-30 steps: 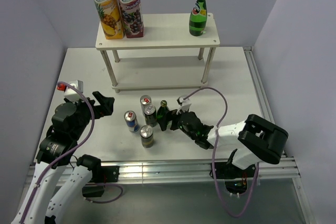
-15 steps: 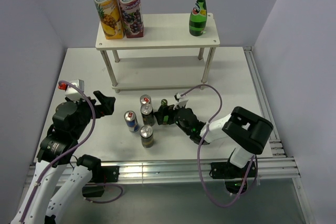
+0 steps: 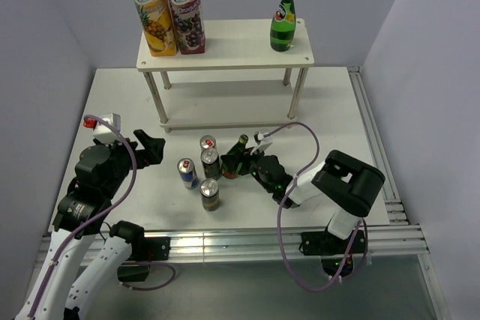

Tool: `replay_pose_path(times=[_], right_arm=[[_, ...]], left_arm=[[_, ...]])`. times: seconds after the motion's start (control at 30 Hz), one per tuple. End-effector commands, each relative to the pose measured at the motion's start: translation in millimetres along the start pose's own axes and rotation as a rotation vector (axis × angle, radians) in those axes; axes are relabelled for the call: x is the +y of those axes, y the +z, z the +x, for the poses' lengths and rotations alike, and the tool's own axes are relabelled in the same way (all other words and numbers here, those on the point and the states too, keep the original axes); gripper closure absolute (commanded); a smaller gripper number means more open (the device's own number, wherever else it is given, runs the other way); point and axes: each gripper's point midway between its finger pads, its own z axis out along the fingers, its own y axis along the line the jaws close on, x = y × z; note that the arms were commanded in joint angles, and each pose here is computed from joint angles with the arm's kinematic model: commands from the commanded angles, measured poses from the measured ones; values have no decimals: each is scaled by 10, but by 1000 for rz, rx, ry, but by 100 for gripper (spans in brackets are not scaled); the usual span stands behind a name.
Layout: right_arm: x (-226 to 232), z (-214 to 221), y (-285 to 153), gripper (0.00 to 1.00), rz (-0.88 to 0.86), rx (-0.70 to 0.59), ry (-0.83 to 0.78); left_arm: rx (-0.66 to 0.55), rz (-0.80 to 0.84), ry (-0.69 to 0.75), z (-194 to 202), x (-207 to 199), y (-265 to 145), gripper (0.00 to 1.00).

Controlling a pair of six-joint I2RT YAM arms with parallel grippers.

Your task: Place and organize the beverage onto the shelf

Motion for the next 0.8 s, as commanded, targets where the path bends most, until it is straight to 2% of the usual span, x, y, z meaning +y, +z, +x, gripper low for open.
replay_pose_path(times=[0.0,0.03,0.1,0.13,0.17,0.4,0.77], right_arm=[[-77,187,-22,60,12,42,10],[-81,218,-16,72,11,52,6],[-87,228,-10,85,13,56,1],[-80,216,-5,98,16,54,0],[-84,208,-2,100,21,54,-2],[-83,-54,-20,100,108,34,-48],[321,-1486,-335,100,211,-170,-110]], left_arm=[[-23,21,14,-57,-36,24,1],[-26,22,13,-66,-39,18,1],[-28,23,13,-66,-39,17,1],[-28,23,13,-65,-38,14,1],[-29,23,13,-67,-39,10,1],[-35,25,12,-83,-41,2,1],[-48,27,11,-104,-42,-28,1]])
